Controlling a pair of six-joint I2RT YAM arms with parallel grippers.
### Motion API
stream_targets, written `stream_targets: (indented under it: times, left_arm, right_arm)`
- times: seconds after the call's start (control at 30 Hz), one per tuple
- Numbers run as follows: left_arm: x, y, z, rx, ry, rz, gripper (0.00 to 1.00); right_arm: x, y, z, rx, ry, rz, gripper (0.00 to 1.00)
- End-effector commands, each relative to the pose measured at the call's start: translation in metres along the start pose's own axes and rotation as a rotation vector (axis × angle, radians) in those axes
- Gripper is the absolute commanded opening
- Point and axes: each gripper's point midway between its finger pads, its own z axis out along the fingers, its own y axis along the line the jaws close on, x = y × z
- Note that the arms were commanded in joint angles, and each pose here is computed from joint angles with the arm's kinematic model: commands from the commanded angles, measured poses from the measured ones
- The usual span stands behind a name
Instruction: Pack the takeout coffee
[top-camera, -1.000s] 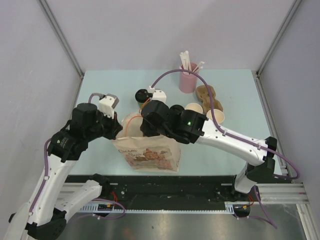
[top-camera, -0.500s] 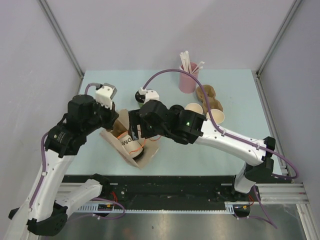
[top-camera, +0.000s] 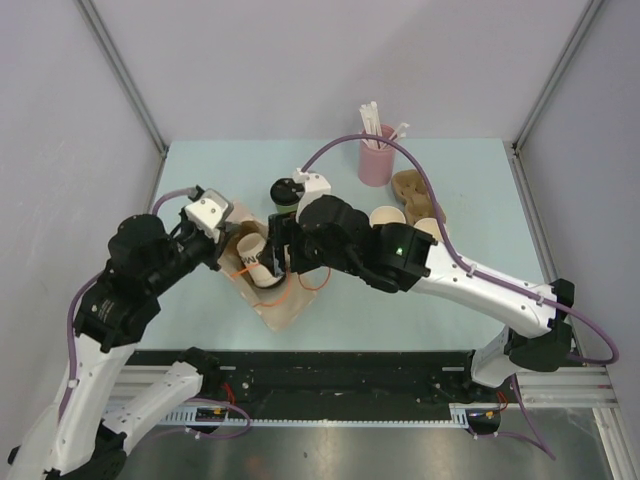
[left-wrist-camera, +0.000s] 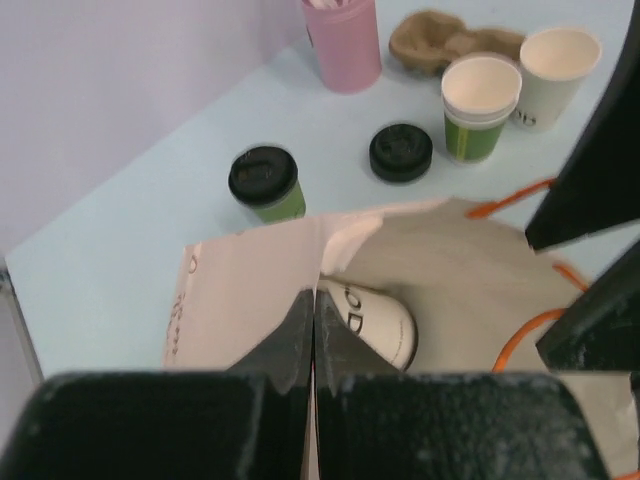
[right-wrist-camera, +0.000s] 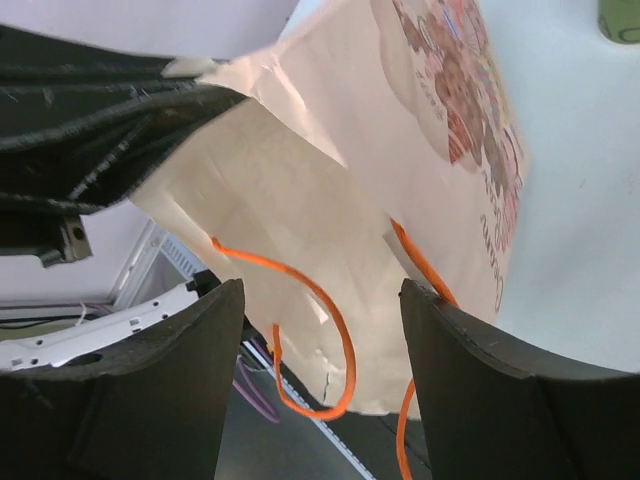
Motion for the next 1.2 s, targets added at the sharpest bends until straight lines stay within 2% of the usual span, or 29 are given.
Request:
stream_targets:
  times: [0.0,0.17,0.23,0.37,0.57,0.63,0.67,0.7,0.77,0.9,0.97,1.03,1.07,1.17]
  left_arm:
    - [-0.008,-0.008,-0.003,0.053,-0.084,0.151,0.0]
    - [-0.004,-0.013,0.001,0.074,-0.075,0.133,0.0]
    - [-0.004,-0.013,0.004,0.08,-0.067,0.126,0.0]
    - [-0.003,-0.014,0.004,0.084,-0.07,0.126,0.01]
    - [0.004,-0.012,0.005,0.066,-0.053,0.115,0.01]
    - [0.003,-0.012,0.005,0.065,-0.052,0.103,0.0]
    - [0.003,-0.012,0.006,0.063,-0.05,0.092,0.0]
    - [0.001,-0.009,0.006,0.041,-0.047,0.063,0.0]
    - [0.0,-0.009,0.007,0.04,-0.045,0.042,0.0]
    - [-0.004,-0.015,0.006,0.072,-0.058,0.012,0.0]
    - [-0.003,-0.014,0.006,0.066,-0.054,0.016,0.0]
    - [-0.001,-0.013,0.008,0.064,-0.046,0.021,0.0]
    - [-0.002,-0.013,0.009,0.065,-0.046,0.021,0.0]
    - [-0.005,-0.014,0.011,0.072,-0.046,0.012,0.01]
  right_arm:
    - [-0.01,0.027,-0.005,-0.096,-0.05,-0.013,0.68]
    - [-0.017,0.033,0.001,-0.075,-0.064,-0.03,0.61]
    - [-0.005,0.03,0.017,-0.031,-0.016,-0.064,0.6]
    - [-0.015,0.036,0.029,-0.005,0.001,-0.066,0.59]
    - [-0.071,0.076,0.003,-0.201,-0.176,-0.045,0.63]
    - [-0.058,0.061,0.009,-0.153,-0.152,-0.01,0.61]
    - [-0.049,0.044,0.007,-0.098,-0.12,0.01,0.56]
    - [-0.04,0.035,0.008,-0.065,-0.089,0.053,0.47]
    - [-0.013,0.016,0.012,0.006,-0.027,0.03,0.4]
    - [0.006,0.012,0.03,0.037,0.019,0.016,0.36]
    - [-0.003,0.023,0.034,0.015,0.02,-0.006,0.35]
    - [0.017,0.023,0.052,0.032,0.096,-0.071,0.36]
    - [0.012,0.035,0.049,-0.001,0.093,-0.089,0.38]
    - [0.037,0.043,0.06,-0.072,0.191,-0.201,0.41]
